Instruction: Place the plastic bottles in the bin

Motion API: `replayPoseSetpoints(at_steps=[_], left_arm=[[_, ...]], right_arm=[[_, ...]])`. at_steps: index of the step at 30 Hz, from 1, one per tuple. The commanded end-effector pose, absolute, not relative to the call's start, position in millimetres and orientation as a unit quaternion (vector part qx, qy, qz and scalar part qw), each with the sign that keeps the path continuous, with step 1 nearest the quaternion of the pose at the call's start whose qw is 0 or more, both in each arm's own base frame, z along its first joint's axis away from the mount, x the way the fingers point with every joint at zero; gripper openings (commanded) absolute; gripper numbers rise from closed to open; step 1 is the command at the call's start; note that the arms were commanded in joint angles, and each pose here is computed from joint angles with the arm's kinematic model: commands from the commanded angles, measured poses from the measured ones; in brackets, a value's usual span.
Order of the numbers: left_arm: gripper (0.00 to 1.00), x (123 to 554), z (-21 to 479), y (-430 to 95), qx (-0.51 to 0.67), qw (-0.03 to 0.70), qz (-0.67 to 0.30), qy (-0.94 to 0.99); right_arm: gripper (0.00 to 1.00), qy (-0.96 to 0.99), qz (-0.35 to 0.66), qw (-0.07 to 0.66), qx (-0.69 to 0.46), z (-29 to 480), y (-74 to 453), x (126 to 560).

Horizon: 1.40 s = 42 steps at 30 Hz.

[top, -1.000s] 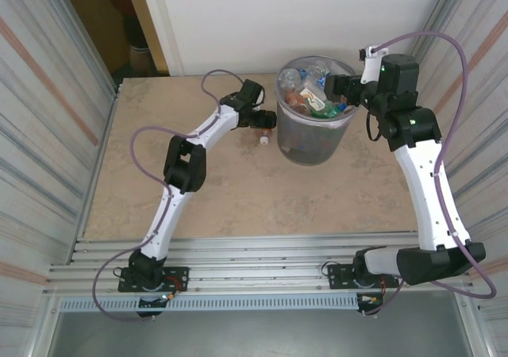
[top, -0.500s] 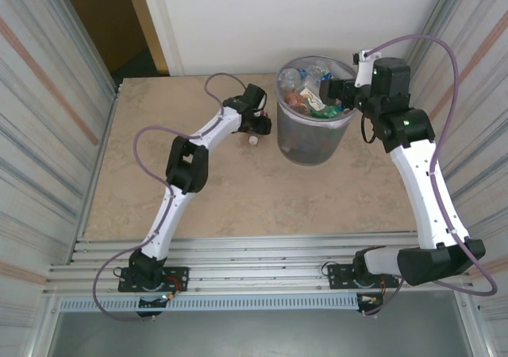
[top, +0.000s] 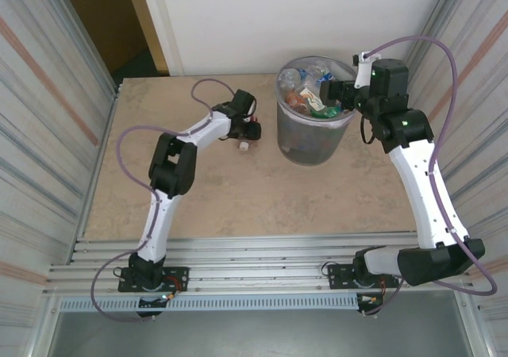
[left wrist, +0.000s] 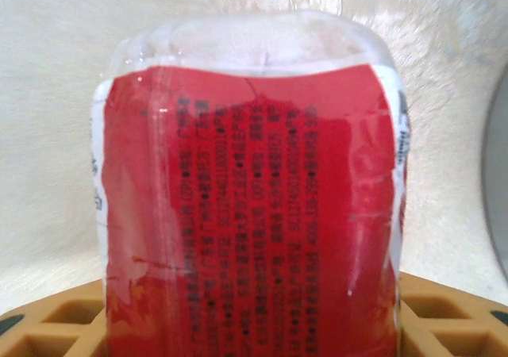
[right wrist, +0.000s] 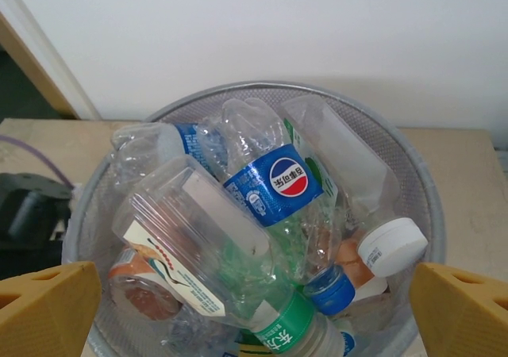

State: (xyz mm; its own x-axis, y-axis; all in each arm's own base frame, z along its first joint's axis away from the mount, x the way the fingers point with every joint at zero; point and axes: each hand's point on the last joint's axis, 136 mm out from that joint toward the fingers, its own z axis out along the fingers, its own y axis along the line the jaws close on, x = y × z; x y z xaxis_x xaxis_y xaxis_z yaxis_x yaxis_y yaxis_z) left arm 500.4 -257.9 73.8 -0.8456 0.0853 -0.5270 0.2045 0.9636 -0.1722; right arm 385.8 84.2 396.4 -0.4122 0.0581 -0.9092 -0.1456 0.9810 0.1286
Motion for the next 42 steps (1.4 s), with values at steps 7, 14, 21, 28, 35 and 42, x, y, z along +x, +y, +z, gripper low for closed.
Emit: replayPoseSetpoints(at_steps=[7, 14, 21, 28, 35, 42], left_arm=[[0.44, 478.8, 205.5, -245.0, 0.097, 0.425, -0.167, 0.884], [0.44, 442.7, 260.3, -239.7, 0.119, 0.481, -0.21, 0.843], [0.44, 412.8, 299.9, -246.2, 0.144, 0.513, -0.242, 0.811], [0.44, 391.4, 325.0, -254.9, 0.163, 0.529, -0.278, 0.785], [0.44, 383.6, 333.0, -261.6, 0.173, 0.53, -0.292, 0.777], [0.44, 381.0, 343.5, -279.4, 0.192, 0.529, -0.316, 0.764]], right_arm=[[0.98, 0.844, 0.087, 0.528, 0.011, 389.3, 75.0, 378.2], [0.98, 0.865, 0.052, 0.497, -0.037, 365.4, 91.4, 383.4], [0.98, 0.876, -0.058, 0.471, -0.091, 344.6, 110.8, 405.6], [0.98, 0.876, -0.078, 0.469, -0.083, 338.0, 108.1, 434.5], [0.98, 0.882, -0.068, 0.462, -0.064, 328.9, 97.8, 458.6], [0.98, 0.887, -0.048, 0.453, -0.073, 323.0, 105.6, 465.7]])
